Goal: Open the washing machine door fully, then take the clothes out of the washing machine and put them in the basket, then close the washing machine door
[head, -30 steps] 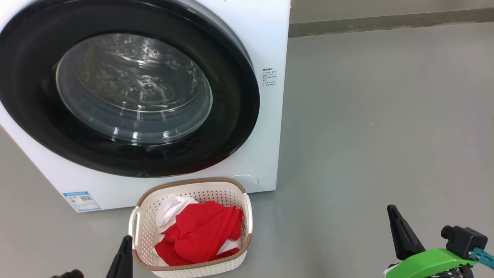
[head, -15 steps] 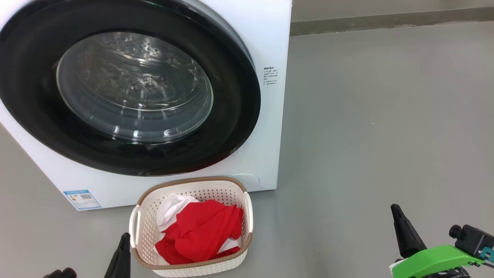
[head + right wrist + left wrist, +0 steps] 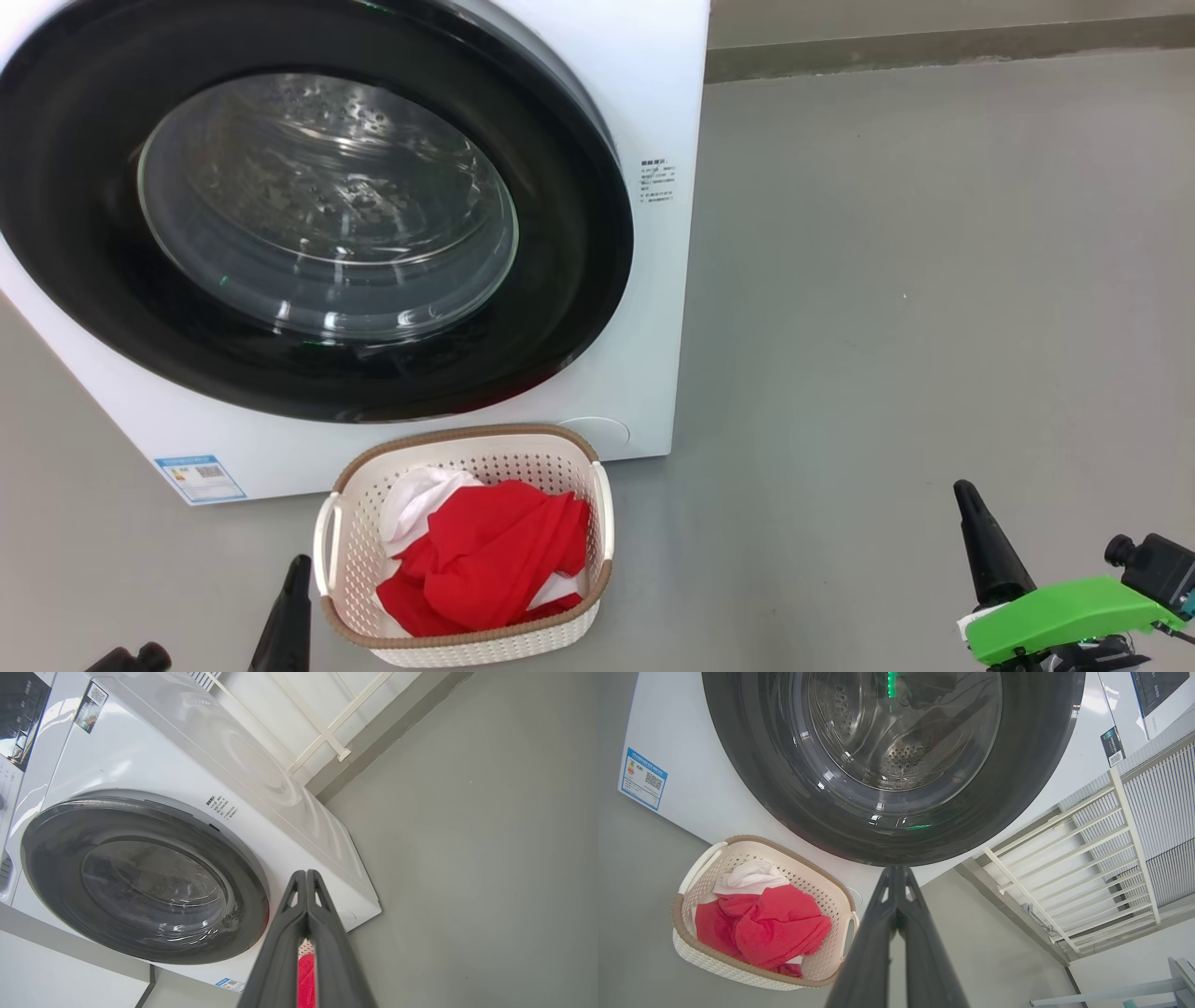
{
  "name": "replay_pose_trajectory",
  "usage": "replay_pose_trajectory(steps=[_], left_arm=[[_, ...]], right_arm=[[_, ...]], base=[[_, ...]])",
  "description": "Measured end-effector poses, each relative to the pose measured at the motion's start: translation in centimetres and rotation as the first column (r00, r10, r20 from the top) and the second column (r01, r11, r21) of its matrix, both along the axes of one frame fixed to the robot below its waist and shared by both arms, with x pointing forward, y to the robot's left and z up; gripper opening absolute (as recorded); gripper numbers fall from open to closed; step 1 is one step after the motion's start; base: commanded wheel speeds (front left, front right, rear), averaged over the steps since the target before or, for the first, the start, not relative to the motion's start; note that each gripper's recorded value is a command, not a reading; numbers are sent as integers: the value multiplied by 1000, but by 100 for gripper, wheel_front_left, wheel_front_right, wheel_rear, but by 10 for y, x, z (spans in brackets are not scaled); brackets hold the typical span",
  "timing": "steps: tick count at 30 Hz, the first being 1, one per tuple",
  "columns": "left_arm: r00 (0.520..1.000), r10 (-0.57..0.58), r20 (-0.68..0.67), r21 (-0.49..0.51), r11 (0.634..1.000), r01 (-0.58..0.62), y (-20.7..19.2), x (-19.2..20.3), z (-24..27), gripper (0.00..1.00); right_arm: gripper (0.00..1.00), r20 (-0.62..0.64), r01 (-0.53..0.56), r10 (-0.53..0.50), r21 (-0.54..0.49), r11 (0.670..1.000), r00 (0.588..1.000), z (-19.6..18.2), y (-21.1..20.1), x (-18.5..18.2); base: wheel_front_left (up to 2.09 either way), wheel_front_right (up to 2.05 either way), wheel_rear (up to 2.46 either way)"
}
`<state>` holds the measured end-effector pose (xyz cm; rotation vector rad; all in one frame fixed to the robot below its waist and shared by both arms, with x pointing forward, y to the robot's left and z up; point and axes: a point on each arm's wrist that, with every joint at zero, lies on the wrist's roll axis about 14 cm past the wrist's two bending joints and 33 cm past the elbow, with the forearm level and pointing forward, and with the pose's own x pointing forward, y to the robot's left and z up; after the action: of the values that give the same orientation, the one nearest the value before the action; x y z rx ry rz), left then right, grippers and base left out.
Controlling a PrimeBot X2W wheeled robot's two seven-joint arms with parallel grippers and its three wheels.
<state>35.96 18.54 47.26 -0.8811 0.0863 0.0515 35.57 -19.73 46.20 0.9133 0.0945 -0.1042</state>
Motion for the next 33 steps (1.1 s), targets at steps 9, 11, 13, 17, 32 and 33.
replay_pose_trajectory(steps=[9, 11, 13, 17, 32, 33], left_arm=[[1000, 11, -13, -103, 995, -12, 2, 1, -2, 0], [1000, 10, -9, -123, 992, -11, 2, 3, 0, 0], [1000, 14, -2, -146, 989, -14, 2, 5, 2, 0], [1000, 15, -9, -188, 982, -17, 2, 5, 1, 0], [1000, 23, -9, -353, 935, -25, 3, 10, 3, 0], [1000, 24, -11, -362, 932, -26, 3, 10, 3, 0]], right_arm=[[0, -6, 11, -11, 95, 995, 1000, -1, -1, 1], [0, -9, 13, -12, 121, 993, 1000, -2, -1, 1], [0, -10, 16, -14, 135, 991, 1000, -2, -2, 1], [0, -4, 27, -26, 184, 983, 1000, 0, -4, 3], [0, 6, 29, -32, 338, 941, 999, 4, -3, 8], [0, 7, 31, -35, 351, 936, 999, 5, -3, 9]], base=[[0, 0, 0], [0, 0, 0], [0, 0, 0], [0, 0, 0], [0, 0, 0], [0, 0, 0]])
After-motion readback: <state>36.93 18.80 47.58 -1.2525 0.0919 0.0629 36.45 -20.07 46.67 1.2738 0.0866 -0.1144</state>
